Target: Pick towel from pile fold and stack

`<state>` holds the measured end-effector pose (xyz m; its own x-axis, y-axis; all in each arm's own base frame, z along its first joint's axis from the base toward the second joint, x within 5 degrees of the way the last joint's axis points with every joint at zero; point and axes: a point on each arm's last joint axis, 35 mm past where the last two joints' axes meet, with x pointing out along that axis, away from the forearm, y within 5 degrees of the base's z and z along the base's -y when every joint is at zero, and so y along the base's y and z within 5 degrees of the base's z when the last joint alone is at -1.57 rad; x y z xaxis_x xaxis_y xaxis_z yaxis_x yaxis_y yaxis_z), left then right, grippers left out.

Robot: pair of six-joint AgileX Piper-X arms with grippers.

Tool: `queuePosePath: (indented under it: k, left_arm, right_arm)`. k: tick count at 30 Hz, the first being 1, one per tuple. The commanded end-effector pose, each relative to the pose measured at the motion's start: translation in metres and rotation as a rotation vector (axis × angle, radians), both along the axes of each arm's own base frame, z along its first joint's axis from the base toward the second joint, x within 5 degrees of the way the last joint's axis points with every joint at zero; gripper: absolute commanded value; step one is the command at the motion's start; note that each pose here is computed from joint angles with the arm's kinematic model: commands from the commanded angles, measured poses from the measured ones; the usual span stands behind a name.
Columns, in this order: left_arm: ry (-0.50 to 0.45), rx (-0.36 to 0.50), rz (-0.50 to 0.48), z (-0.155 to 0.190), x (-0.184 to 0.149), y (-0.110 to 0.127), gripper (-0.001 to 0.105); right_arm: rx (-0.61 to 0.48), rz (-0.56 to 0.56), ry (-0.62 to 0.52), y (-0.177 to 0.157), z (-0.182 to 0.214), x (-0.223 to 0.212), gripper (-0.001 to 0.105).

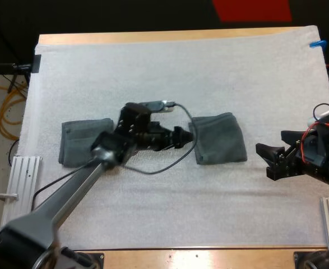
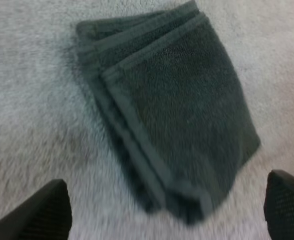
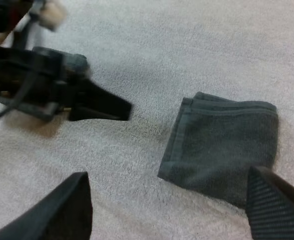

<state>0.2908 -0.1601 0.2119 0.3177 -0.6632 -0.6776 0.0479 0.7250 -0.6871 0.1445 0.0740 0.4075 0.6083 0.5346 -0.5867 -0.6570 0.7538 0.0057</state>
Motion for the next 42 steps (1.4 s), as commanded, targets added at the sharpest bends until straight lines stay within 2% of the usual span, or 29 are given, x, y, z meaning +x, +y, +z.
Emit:
queuePosePath:
  k: [1, 3, 8, 13, 15, 17, 21, 29, 33, 35, 40, 42]
  left_arm:
    - [0.003, 0.001, 0.019, -0.003, 0.011, -0.008, 0.076]
    - [0.052, 0.005, 0.021, -0.016, 0.024, -0.017, 0.076]
    - [0.183, -0.048, 0.020, -0.040, 0.046, -0.038, 0.076]
    - [0.279, -0.087, 0.007, -0.057, 0.054, -0.054, 0.076]
    - [0.316, -0.070, 0.017, -0.063, 0.053, -0.059, 0.076]
    - [0.350, -0.007, 0.035, -0.070, 0.049, -0.061, 0.076]
    - [0.369, 0.101, 0.006, -0.080, 0.038, -0.063, 0.076]
    - [0.390, 0.044, -0.097, -0.079, 0.038, -0.089, 0.076]
    - [0.381, -0.021, -0.136, -0.076, 0.043, -0.095, 0.075]
    - [0.369, -0.027, -0.137, -0.075, 0.044, -0.096, 0.074]
    - [0.354, -0.012, -0.126, -0.076, 0.045, -0.095, 0.065]
    - [0.349, -0.004, -0.119, -0.076, 0.045, -0.095, 0.056]
  right_arm:
    - [-0.001, 0.002, -0.008, 0.000, 0.001, -0.002, 0.063]
    - [-0.001, 0.002, -0.008, 0.000, 0.001, -0.002, 0.063]
    - [-0.001, 0.001, -0.008, 0.000, 0.001, -0.002, 0.063]
    - [-0.002, 0.001, -0.008, 0.000, 0.001, -0.002, 0.063]
    - [0.001, -0.003, -0.005, 0.000, 0.001, -0.002, 0.063]
    - [0.013, -0.015, 0.005, 0.000, 0.001, -0.002, 0.063]
    - [0.021, -0.022, 0.012, 0.000, 0.001, -0.002, 0.063]
    - [0.022, -0.023, 0.013, 0.000, 0.001, -0.002, 0.063]
    - [0.023, -0.024, 0.014, 0.000, 0.001, -0.002, 0.063]
    - [0.023, -0.024, 0.014, 0.000, 0.001, -0.002, 0.063]
    - [0.023, -0.024, 0.014, 0.000, 0.001, -0.002, 0.063]
    - [0.023, -0.024, 0.014, 0.000, 0.001, -0.002, 0.063]
